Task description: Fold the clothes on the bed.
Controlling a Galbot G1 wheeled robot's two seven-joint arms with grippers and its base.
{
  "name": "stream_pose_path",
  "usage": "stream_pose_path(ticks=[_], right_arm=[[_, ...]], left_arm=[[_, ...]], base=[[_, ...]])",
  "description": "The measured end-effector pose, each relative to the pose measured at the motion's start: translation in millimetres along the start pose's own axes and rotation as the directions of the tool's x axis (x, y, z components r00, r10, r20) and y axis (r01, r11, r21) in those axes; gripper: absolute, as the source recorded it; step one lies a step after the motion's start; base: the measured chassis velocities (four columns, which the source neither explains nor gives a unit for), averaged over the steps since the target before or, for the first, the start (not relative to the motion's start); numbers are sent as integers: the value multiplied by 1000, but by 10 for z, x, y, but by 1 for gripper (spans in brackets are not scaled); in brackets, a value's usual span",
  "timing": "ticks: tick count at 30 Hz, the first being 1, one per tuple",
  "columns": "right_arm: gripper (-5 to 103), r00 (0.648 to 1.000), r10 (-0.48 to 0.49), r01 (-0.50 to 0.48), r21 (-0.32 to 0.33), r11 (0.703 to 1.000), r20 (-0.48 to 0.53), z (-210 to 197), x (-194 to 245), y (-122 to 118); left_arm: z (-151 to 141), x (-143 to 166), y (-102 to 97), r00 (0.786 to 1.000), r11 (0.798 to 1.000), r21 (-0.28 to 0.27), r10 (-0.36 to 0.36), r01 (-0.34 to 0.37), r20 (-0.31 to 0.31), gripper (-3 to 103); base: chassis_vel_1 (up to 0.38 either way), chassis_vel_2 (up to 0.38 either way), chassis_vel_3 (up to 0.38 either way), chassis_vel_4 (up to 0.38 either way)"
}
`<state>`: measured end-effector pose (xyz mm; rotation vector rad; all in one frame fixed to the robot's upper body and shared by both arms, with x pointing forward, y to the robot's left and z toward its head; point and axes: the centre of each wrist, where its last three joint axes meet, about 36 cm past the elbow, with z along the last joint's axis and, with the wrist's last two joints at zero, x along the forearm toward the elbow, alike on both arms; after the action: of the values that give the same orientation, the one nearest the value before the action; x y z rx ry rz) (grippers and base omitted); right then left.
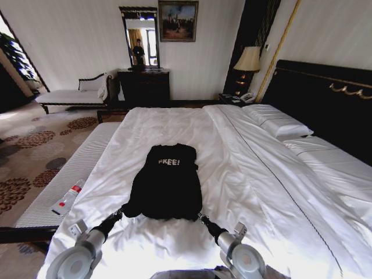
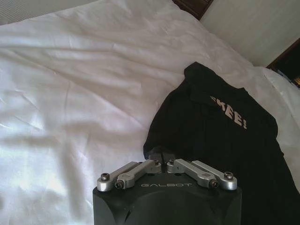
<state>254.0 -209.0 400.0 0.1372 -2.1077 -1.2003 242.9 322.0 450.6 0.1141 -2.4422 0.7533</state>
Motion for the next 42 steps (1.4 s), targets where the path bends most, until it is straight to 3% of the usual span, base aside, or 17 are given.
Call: stream_pose_path(ticks=[7,14,28,34,37,42], right_arm=[[0,995,82,-78,72,994,-59,-188,349,152],[0,980,160,-143,138,980,-122,-225,564,280],[0,971,223,-206,182,962,-83,-416,979,566],[0,944,313,-286,210,935,-108,-309,1022,508],[0,927,359,-321,261,911,-113,-187,1060,453],[0,922,375,-334,294,896,-97,-148,1070,433]], left_arm=[[-41,309,-35,999,1000,-18,6,-6,38,0],[55,622,-32,998,999,-15,-34,35,49,0],[73,920,-18,991,992,-44,-117,120,61,0],[198,1077,-43,986,980,-108,-163,166,33,0],[316,1153,-38,981,965,-177,-193,193,21,0],[541,1249,-34,976,951,-225,-218,211,-8,0]], base=[[0,0,0,0],[0,0,0,0],[0,0,0,0],[0,0,0,0],[0,0,0,0],[0,0,0,0]])
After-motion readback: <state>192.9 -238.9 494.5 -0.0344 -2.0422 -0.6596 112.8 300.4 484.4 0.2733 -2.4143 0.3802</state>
